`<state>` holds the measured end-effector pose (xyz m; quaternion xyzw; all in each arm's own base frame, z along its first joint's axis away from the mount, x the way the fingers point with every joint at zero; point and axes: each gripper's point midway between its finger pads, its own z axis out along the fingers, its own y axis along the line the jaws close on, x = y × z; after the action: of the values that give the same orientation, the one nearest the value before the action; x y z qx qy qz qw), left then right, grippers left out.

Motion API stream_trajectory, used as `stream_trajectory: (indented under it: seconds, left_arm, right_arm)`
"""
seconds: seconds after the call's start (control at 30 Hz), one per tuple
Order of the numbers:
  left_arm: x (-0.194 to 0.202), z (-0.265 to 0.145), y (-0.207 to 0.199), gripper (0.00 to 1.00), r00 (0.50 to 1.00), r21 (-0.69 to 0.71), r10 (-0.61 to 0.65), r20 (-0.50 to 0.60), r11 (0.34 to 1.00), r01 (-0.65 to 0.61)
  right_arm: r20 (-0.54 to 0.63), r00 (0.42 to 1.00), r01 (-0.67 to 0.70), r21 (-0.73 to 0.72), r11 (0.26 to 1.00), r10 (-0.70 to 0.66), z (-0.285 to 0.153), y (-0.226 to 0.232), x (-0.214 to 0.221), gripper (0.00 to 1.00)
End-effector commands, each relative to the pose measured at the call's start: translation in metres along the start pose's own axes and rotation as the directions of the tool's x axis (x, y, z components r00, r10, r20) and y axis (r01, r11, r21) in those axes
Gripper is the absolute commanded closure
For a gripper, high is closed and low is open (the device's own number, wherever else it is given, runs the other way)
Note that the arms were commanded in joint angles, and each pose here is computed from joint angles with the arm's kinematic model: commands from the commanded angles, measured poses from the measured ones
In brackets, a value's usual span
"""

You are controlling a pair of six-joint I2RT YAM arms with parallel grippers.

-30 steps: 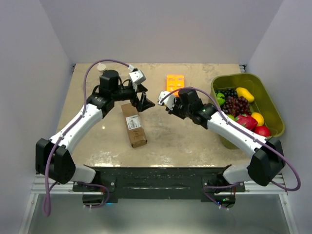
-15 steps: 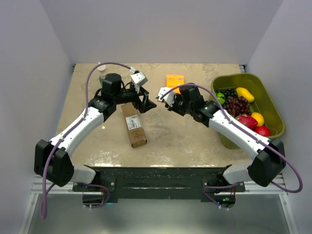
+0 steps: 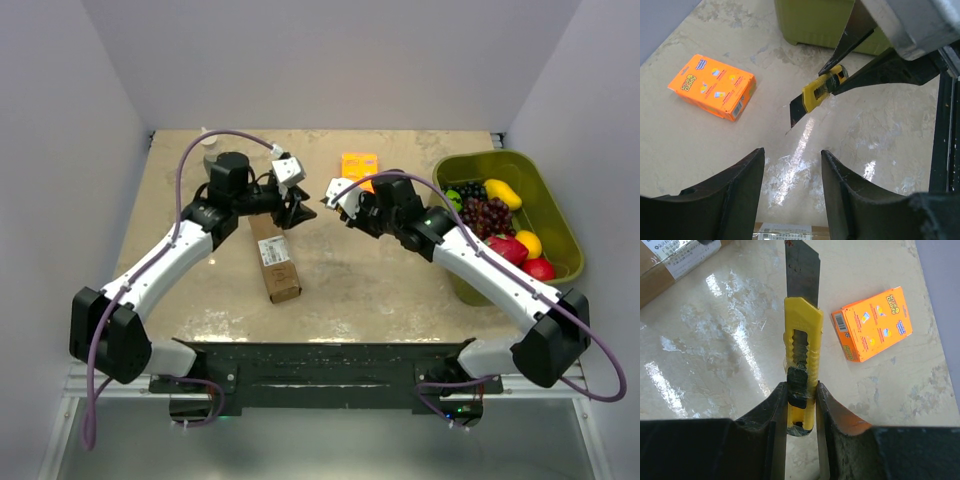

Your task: Unpack the express box

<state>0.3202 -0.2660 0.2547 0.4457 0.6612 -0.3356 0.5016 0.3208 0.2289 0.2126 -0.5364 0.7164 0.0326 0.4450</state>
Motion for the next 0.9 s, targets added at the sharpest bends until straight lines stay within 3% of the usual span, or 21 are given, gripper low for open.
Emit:
stream_trajectory:
  seconds: [0.0,0.23,0.37,0.7,0.87]
  left_arm:
    - [-0.013,0.007,0.005,0.45,0.997,0.016,0.056,0.047,0.998,-0.056]
    - [-0.024,0.014,0.003,0.51,0.996,0.063,0.043,0.080,0.997,-0.048]
    - [-0.025,0.016,-0.001,0.60,0.996,0.084,0.014,0.085,0.996,-0.021]
    - [-0.037,0.021,0.005,0.67,0.992,0.080,0.026,0.120,0.996,-0.036]
    - [-0.036,0.024,0.005,0.79,0.993,0.098,0.022,0.112,0.995,-0.033]
  right_arm:
    - [0.074,0.997,0.001,0.031,1.000,-0.003,-0.018,-0.013,-0.024,0.99]
    - [0.075,0.997,-0.004,0.030,1.000,0.001,-0.020,-0.012,-0.023,0.99]
    - [0.070,0.998,-0.004,0.027,1.000,0.002,-0.018,-0.011,-0.021,0.99]
    - [0.064,0.998,-0.001,0.025,1.000,-0.001,-0.017,-0.010,-0.019,0.99]
    - [0.065,0.998,-0.006,0.029,1.000,0.004,-0.016,-0.010,-0.019,0.99]
